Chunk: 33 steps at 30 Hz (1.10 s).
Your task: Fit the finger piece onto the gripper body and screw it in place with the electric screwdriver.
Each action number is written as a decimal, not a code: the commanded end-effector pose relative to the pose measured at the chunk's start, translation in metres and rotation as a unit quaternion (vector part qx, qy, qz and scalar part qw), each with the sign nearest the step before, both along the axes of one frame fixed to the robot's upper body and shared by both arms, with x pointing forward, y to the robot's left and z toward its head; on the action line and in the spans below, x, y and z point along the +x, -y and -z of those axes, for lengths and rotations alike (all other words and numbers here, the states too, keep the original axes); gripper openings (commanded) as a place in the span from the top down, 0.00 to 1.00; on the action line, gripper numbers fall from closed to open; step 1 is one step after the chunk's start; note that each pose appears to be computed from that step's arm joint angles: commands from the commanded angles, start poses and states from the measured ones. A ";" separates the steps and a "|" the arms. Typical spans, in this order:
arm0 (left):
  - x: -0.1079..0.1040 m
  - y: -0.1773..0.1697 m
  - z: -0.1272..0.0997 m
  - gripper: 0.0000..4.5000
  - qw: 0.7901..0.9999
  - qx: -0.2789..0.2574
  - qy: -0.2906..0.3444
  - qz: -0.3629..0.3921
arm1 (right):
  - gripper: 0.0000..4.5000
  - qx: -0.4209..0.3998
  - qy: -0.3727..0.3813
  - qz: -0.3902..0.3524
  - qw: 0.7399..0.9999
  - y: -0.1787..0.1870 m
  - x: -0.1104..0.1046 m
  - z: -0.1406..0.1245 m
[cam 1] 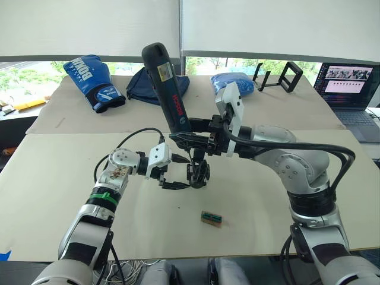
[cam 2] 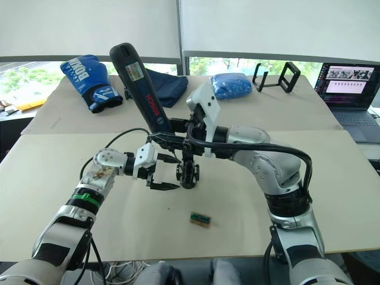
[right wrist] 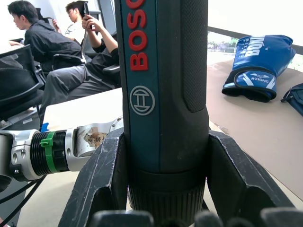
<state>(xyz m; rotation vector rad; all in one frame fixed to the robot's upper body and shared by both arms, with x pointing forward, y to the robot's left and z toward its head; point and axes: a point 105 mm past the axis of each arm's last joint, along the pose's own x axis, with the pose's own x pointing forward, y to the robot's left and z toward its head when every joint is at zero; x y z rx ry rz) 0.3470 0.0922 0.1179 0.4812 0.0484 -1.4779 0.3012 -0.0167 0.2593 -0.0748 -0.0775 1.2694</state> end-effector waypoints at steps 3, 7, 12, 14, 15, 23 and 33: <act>0.002 0.002 -0.013 0.00 0.999 -0.005 0.031 0.007 | 0.58 0.026 0.039 -0.002 0.999 0.003 -0.003 -0.022; 0.002 0.002 -0.013 0.00 1.000 -0.005 0.030 0.006 | 0.58 0.028 0.038 -0.004 0.999 0.002 -0.004 -0.022; 0.002 0.002 -0.013 0.00 0.999 -0.006 0.031 0.005 | 0.58 0.032 0.040 -0.006 0.999 0.000 -0.003 -0.023; 0.002 0.002 -0.013 0.00 0.999 -0.006 0.031 0.004 | 0.58 0.033 0.040 -0.005 0.999 0.000 -0.003 -0.024; 0.002 0.002 -0.013 0.00 0.999 -0.006 0.031 0.004 | 0.58 0.034 0.039 -0.005 0.999 0.000 -0.003 -0.024; 0.002 0.002 -0.014 0.00 0.999 -0.007 0.033 0.004 | 0.58 0.033 0.044 -0.007 0.998 -0.001 -0.003 -0.025; 0.002 0.002 -0.014 0.00 0.999 -0.007 0.033 0.004 | 0.58 0.035 0.048 -0.011 0.998 -0.002 -0.005 -0.030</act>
